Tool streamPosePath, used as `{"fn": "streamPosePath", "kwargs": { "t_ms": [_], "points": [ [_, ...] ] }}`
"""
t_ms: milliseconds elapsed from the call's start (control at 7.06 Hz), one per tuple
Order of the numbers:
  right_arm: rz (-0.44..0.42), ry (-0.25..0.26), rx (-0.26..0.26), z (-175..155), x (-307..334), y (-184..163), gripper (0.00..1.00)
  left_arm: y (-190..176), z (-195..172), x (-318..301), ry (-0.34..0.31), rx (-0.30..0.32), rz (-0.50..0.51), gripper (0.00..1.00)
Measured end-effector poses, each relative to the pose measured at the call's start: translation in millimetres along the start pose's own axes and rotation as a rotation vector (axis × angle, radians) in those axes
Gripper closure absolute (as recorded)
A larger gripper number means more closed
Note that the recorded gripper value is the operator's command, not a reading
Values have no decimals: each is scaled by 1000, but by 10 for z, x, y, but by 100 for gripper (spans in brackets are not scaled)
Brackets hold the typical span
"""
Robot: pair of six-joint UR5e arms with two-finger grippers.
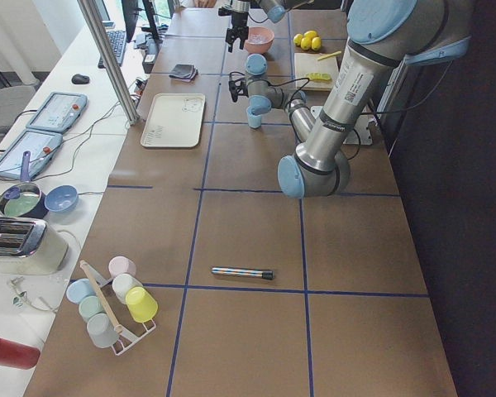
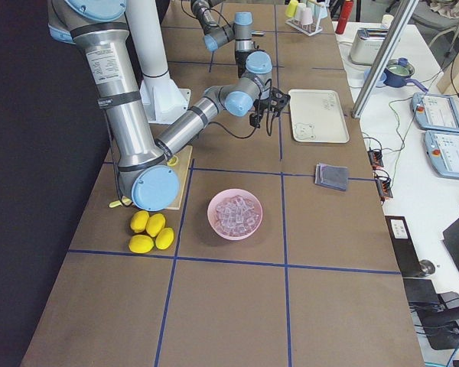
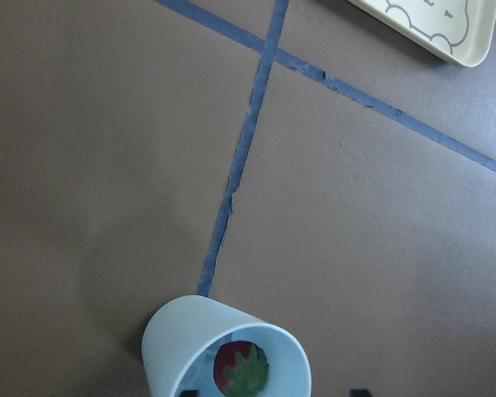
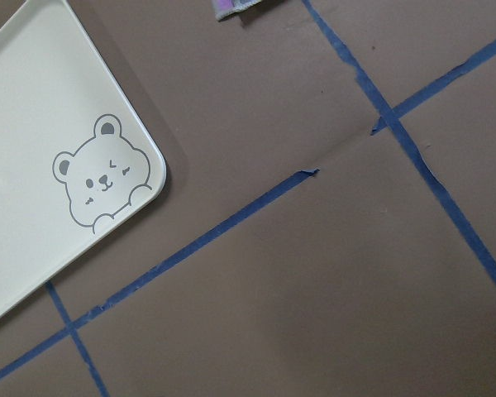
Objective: Mash ice and strawberries in cup
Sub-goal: 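Withdraw the left gripper toward the table edge while the right arm draws back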
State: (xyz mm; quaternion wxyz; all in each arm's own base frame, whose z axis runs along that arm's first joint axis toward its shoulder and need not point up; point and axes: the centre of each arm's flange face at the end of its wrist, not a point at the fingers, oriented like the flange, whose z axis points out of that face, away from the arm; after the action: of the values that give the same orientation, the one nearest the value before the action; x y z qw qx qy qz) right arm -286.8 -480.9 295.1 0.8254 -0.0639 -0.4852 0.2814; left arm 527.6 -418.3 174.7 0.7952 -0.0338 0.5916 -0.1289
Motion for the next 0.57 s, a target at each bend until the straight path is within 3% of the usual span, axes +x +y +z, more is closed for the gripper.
{"fn": "streamPosePath", "kwargs": {
  "t_ms": [283,567],
  "points": [
    [-16,5,7,-41,64,-90,0,-383,-540,-370,4,-2,2,13],
    [-23,11,6,-66,139,-158,0,-969,-1222,-1110,-33,-7,91,14]
  ]
}}
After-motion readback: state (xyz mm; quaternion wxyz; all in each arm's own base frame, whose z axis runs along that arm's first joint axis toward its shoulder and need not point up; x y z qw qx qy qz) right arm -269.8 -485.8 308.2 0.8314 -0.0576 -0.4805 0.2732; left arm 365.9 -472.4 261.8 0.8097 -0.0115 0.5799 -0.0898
